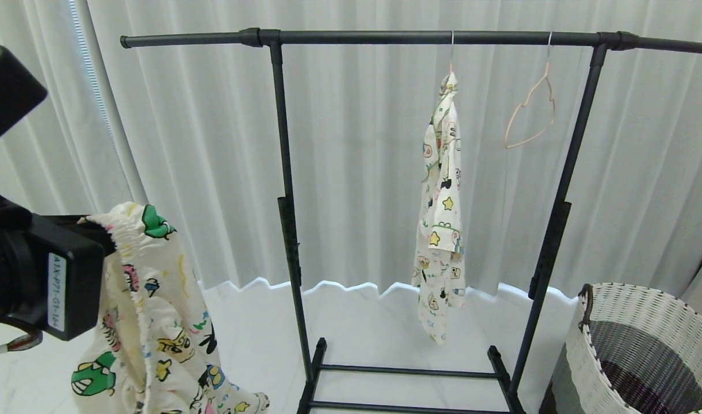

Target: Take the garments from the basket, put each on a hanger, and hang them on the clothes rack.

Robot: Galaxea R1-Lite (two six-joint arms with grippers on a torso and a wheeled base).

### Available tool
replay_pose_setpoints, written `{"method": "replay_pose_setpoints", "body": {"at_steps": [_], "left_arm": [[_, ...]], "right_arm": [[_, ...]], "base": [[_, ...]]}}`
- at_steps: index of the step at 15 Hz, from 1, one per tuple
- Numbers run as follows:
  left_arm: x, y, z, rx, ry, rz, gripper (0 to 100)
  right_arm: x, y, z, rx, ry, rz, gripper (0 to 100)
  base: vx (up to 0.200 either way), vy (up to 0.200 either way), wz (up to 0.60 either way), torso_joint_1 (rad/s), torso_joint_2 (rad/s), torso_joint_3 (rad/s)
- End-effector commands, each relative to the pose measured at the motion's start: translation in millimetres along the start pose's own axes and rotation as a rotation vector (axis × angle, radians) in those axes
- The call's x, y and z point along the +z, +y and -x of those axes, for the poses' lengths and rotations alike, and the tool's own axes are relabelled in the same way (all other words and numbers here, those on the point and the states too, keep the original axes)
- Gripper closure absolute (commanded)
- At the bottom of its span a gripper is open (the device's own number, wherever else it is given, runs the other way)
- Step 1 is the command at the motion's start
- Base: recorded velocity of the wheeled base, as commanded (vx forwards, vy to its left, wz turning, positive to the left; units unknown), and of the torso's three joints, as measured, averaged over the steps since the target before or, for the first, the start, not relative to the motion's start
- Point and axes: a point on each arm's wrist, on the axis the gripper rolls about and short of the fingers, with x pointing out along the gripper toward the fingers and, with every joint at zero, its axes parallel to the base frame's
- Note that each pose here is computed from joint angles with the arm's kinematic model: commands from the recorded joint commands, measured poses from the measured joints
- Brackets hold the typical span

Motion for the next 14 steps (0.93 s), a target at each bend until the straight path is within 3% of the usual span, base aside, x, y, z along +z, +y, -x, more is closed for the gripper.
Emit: {"method": "replay_pose_setpoints", "body": {"at_steps": [1,7,12,14], "left_arm": [[-0.8,0.5,0.6,0.001,0.000,0.000,100],[-2.9,0.9,0.6,0.005,0.004,-0.002,100],[-2.9,0.4,0.3,0.004,0.004,-0.003,100],[-2.9,0.0,-0.1,0.002,0.006,-0.004,100]], "right_arm": [[-1.3,-1.0,1.9,-0.010,0.002,-0.003,0],[-1.0,-1.3,5.5,0.010,-0.020,-0.013,0],[-2.3,0.9,-0.2,0.027,0.002,-0.227,0],[-2.7,1.8,-3.5,0.031,0.013,-0.273,0]], "base": [[0.000,0.000,0.00,0.000,0.00,0.000],[0.000,0.000,0.00,0.173,-0.20,-0.179],[0.000,0.000,0.00,0.168,-0.61,-0.221],[0.000,0.000,0.00,0.105,-0.50,-0.239]]}}
